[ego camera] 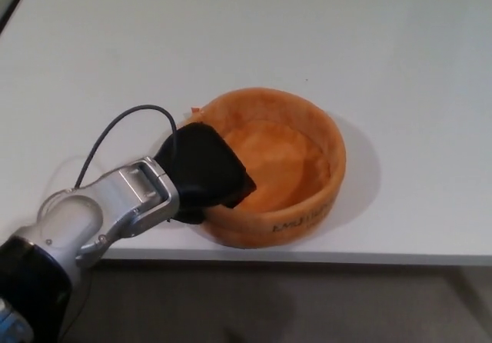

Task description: A soft plate is kept in the center of the table close to the robot and the robot uses its left hand to pick up the plate, turns it upside down and places it back on the table

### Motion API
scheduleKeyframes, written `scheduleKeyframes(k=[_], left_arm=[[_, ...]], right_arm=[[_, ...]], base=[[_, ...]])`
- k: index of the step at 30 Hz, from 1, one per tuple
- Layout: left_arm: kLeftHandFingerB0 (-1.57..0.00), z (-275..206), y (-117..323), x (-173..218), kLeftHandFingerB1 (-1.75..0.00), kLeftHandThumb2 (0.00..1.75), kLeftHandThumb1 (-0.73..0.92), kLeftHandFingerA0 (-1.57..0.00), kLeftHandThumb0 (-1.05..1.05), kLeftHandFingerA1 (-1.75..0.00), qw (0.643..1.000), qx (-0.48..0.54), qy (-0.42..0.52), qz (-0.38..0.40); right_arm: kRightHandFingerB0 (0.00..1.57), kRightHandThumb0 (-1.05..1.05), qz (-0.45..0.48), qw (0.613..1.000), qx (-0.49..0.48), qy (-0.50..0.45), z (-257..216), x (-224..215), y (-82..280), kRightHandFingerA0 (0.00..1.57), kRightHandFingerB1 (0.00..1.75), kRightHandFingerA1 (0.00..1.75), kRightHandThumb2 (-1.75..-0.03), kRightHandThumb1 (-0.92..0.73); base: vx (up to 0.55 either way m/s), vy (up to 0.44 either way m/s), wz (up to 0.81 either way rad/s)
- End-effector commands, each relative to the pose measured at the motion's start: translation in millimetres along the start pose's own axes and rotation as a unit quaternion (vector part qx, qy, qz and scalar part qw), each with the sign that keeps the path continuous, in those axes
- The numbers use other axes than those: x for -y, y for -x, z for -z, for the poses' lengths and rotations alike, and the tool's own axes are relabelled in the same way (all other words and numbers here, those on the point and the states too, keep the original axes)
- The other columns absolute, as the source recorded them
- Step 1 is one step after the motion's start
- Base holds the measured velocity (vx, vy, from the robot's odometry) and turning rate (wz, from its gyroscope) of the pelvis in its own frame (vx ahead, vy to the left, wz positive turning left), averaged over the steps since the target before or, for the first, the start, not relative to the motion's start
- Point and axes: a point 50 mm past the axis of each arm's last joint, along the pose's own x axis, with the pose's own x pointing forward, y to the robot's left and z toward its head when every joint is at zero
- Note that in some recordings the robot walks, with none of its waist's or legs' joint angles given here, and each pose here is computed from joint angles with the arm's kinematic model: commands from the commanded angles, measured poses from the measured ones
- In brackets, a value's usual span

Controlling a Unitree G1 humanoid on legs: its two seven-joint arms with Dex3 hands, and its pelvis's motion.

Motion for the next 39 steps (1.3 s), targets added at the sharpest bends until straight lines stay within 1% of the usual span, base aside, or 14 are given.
scheduleKeyframes(k=[1, 10, 13, 15, 19, 20, 23, 25, 29, 31, 32, 35, 38, 39], left_arm=[[-0.70, -3.4, 3.0, -6.2, -1.75, 0.59, 0.59, -0.85, -0.30, -1.75, 0.970, -0.038, 0.242, 0.003], [-0.76, -8.9, 7.8, -26.0, -1.75, 0.71, 0.49, -0.90, -0.28, -1.75, 0.857, 0.040, 0.511, -0.046], [-0.77, -9.2, 6.2, -30.5, -1.75, 0.76, 0.47, -0.92, -0.30, -1.75, 0.837, 0.056, 0.543, -0.035], [-0.72, -9.4, 4.5, -31.8, -1.75, 0.76, 0.47, -0.91, -0.25, -1.75, 0.785, 0.060, 0.616, -0.022], [-0.69, -10.6, 4.7, -37.2, -1.75, 0.85, 0.43, -0.92, -0.14, -1.75, 0.636, 0.067, 0.765, -0.080], [-0.69, -9.8, 5.5, -38.7, -1.75, 0.88, 0.45, -0.94, -0.16, -1.75, 0.605, 0.072, 0.787, -0.096], [-0.70, -2.6, 6.9, -45.2, -1.75, 0.87, 0.44, -0.96, -0.14, -1.75, 0.455, 0.104, 0.868, -0.167], [-0.68, 4.9, 10.0, -50.8, -1.75, 0.83, 0.47, -0.95, -0.18, -1.75, 0.416, 0.122, 0.878, -0.204], [-0.72, 29.6, 19.2, -68.6, -1.75, 0.78, 0.44, -0.96, -0.22, -1.75, 0.321, 0.144, 0.890, -0.289], [-0.69, 42.1, 29.5, -75.5, -1.75, 0.78, 0.47, -0.95, -0.19, -1.75, 0.245, 0.165, 0.888, -0.353], [-0.70, 50.6, 36.2, -75.4, -1.75, 0.74, 0.49, -0.91, -0.15, -1.75, 0.196, 0.189, 0.883, -0.383], [-0.71, 62.2, 47.6, -69.1, -1.75, 0.77, 0.46, -0.94, -0.16, -1.75, 0.114, 0.206, 0.871, -0.431], [-0.68, 70.8, 55.8, -60.3, -1.75, 0.85, 0.43, -0.95, -0.15, -1.75, 0.053, 0.201, 0.857, -0.472], [-0.64, 74.1, 59.4, -55.5, -1.75, 0.86, 0.43, -0.97, -0.11, -1.75, 0.031, 0.184, 0.847, -0.497]], right_arm=[[0.13, -0.76, 0.007, 1.000, -0.002, -0.004, -5.0, 5.0, 2.5, 0.32, 0.29, 0.52, -0.67, -0.89], [0.13, -0.75, 0.006, 1.000, -0.008, -0.011, -2.9, 4.6, 3.2, 0.32, 0.28, 0.50, -0.67, -0.88], [0.05, -0.76, 0.006, 1.000, -0.007, -0.008, -1.5, 4.8, 2.7, 0.27, 0.39, 0.57, -1.05, -0.72], [0.13, -0.75, 0.005, 1.000, -0.005, -0.012, -2.5, 3.6, 3.9, 0.32, 0.30, 0.52, -0.67, -0.89], [0.06, -0.78, 0.002, 1.000, -0.009, -0.005, -5.2, 3.0, 4.2, 0.29, 0.37, 0.60, -1.06, -0.71], [0.12, -0.76, 0.002, 1.000, -0.009, -0.003, -4.7, 2.9, 3.8, 0.32, 0.29, 0.53, -0.67, -0.89], [0.12, -0.76, 0.002, 1.000, -0.006, -0.003, -5.5, 2.7, 3.1, 0.32, 0.31, 0.55, -0.67, -0.89], [0.06, -0.77, 0.002, 1.000, -0.007, -0.004, -6.0, 2.5, 3.3, 0.29, 0.37, 0.60, -1.06, -0.71], [0.11, -0.75, 0.007, 1.000, -0.008, -0.004, -6.9, 5.8, 4.5, 0.32, 0.29, 0.54, -0.68, -0.89], [0.06, -0.80, 0.007, 1.000, -0.015, 0.003, -4.8, 6.1, 5.4, 0.27, 0.36, 0.58, -1.07, -0.74], [0.12, -0.76, 0.005, 1.000, -0.012, -0.001, -3.7, 4.3, 5.3, 0.32, 0.29, 0.53, -0.67, -0.90], [0.06, -0.79, 0.003, 1.000, -0.015, 0.003, -3.5, 2.7, 6.4, 0.28, 0.36, 0.59, -1.07, -0.73], [0.11, -0.75, 0.005, 1.000, -0.010, -0.003, -2.8, 2.9, 6.3, 0.32, 0.29, 0.54, -0.67, -0.89], [0.06, -0.78, 0.007, 1.000, -0.011, -0.004, -2.2, 3.9, 6.0, 0.27, 0.37, 0.58, -1.06, -0.72]], base=[[0.00, 0.000, 0.00], [0.00, 0.000, 0.00], [0.00, 0.000, 0.00], [0.00, 0.000, 0.00], [0.00, 0.000, 0.00], [0.00, 0.000, 0.00], [0.00, 0.000, 0.00], [0.00, 0.000, 0.00], [0.00, 0.000, 0.00], [0.00, 0.000, 0.00], [0.00, 0.000, 0.00], [0.00, 0.000, 0.00], [0.00, 0.000, 0.00], [0.00, 0.000, 0.00]])
